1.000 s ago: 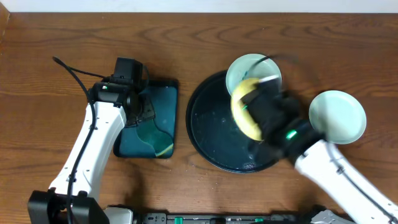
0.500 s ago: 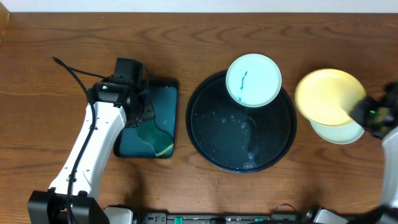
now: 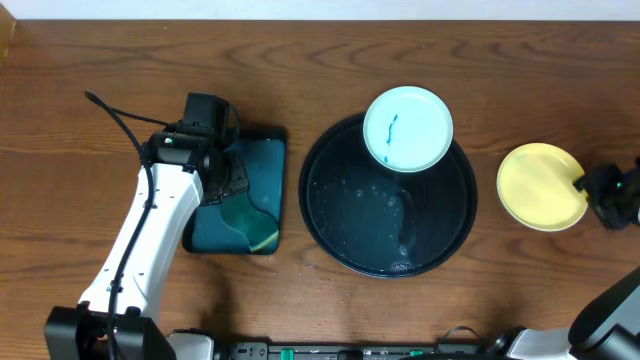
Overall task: Clean dirty plates on tray and stack at the side
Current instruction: 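Drag the remaining mint plate to the tray center with the right gripper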
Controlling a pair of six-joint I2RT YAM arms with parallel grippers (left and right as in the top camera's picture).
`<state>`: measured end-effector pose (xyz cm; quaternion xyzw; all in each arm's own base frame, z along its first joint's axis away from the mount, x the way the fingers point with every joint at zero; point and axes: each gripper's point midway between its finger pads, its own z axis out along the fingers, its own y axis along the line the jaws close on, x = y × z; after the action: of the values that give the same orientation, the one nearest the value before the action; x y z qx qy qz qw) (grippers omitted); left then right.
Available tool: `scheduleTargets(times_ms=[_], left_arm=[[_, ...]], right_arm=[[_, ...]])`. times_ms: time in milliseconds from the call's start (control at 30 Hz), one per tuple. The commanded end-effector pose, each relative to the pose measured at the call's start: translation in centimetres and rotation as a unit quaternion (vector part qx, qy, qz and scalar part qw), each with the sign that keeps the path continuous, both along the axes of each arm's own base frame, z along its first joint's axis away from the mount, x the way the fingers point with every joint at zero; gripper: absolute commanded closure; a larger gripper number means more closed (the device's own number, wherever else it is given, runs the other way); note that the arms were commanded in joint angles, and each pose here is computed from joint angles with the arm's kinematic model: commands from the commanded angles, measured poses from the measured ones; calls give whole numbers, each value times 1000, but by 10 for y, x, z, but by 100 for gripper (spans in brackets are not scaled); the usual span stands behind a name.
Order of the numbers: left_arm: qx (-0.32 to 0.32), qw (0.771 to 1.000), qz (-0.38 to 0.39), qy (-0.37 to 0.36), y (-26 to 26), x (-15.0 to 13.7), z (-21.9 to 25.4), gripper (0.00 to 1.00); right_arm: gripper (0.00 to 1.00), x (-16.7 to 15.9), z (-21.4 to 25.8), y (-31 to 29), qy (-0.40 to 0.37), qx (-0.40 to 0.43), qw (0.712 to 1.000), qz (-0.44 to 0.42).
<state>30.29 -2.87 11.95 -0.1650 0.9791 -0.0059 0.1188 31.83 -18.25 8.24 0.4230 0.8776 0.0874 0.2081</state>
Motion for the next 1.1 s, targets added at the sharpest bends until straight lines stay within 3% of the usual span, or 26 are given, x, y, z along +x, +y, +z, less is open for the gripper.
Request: scheduleTargets(times_ms=[0, 100, 200, 400, 733, 833, 900, 967, 1067], left_arm=[[3, 1000, -4, 7, 2, -2, -2, 50], [3, 1000, -4, 7, 2, -2, -2, 50], [3, 1000, -4, 7, 2, -2, -2, 50], [3, 1000, -4, 7, 2, -2, -2, 50], [3, 1000, -4, 7, 2, -2, -2, 50], [3, 1000, -4, 7, 2, -2, -2, 50], [3, 1000, -4, 7, 2, -2, -2, 50], [3, 1000, -4, 7, 2, -2, -2, 50], [3, 1000, -4, 7, 2, -2, -2, 50]], right_arm=[[48, 44, 70, 44, -119, 1, 987, 109], [48, 60, 100, 91, -155, -33, 965, 208], [46, 69, 98, 139, -143, -68, 945, 285], [48, 97, 44, 196, -75, -156, 920, 351], [57, 145, -54, 235, -63, -167, 902, 393], [70, 143, -67, 235, -51, -162, 904, 392], [71, 139, -67, 235, -44, -160, 904, 394], [95, 137, -63, 234, -42, -159, 904, 394], [99, 131, -56, 235, -37, -155, 904, 396]])
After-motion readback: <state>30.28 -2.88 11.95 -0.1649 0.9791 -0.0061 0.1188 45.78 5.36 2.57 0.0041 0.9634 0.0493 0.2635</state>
